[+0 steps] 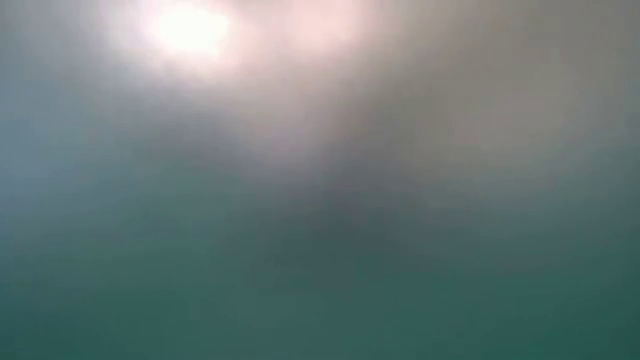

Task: Sort Maruchan noodles
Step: Put the blue noodle pack into the yellow bin

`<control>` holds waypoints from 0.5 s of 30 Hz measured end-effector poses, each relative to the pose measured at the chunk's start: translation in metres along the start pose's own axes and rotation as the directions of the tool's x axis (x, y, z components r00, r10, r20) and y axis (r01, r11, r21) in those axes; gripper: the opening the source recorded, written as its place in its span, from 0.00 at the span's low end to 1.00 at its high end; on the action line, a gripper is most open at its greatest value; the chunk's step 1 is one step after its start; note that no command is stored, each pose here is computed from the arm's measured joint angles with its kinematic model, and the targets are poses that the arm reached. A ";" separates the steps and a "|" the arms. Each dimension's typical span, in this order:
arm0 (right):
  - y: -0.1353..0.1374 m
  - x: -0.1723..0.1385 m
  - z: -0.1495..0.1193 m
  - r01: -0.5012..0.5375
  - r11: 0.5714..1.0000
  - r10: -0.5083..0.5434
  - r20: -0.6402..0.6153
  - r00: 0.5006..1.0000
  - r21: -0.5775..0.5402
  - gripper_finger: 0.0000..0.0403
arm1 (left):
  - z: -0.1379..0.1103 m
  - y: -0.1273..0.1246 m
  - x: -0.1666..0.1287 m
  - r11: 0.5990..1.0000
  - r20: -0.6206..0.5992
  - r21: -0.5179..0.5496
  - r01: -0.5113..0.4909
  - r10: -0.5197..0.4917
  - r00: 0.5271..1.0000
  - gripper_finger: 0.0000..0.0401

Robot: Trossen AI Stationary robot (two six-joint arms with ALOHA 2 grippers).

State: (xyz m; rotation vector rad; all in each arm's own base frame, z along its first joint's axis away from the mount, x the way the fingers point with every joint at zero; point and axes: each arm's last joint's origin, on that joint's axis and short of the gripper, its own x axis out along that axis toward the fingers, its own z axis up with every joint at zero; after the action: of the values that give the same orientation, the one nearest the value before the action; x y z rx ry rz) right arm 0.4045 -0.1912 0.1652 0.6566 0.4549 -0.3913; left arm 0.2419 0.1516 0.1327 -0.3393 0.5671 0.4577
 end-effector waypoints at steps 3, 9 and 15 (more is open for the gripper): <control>-0.001 0.002 0.000 -0.003 1.000 0.003 0.009 1.000 -0.002 0.50 | 0.001 0.000 0.000 1.000 0.015 0.002 -0.020 0.020 1.000 0.20; -0.005 0.007 -0.006 0.007 1.000 -0.007 -0.011 1.000 0.003 0.36 | 0.001 -0.001 0.000 0.999 0.020 0.005 -0.045 0.045 0.999 0.20; -0.006 0.008 -0.006 0.008 1.000 -0.008 -0.012 1.000 0.001 0.20 | 0.005 -0.001 0.001 0.999 0.031 0.007 -0.042 0.042 0.999 0.20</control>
State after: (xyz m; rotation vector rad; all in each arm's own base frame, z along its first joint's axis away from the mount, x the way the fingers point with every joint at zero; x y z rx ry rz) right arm 0.4065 -0.1926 0.1539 0.6590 0.4687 -0.3956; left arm 0.2451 0.1526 0.1363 -0.3124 0.5465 0.5005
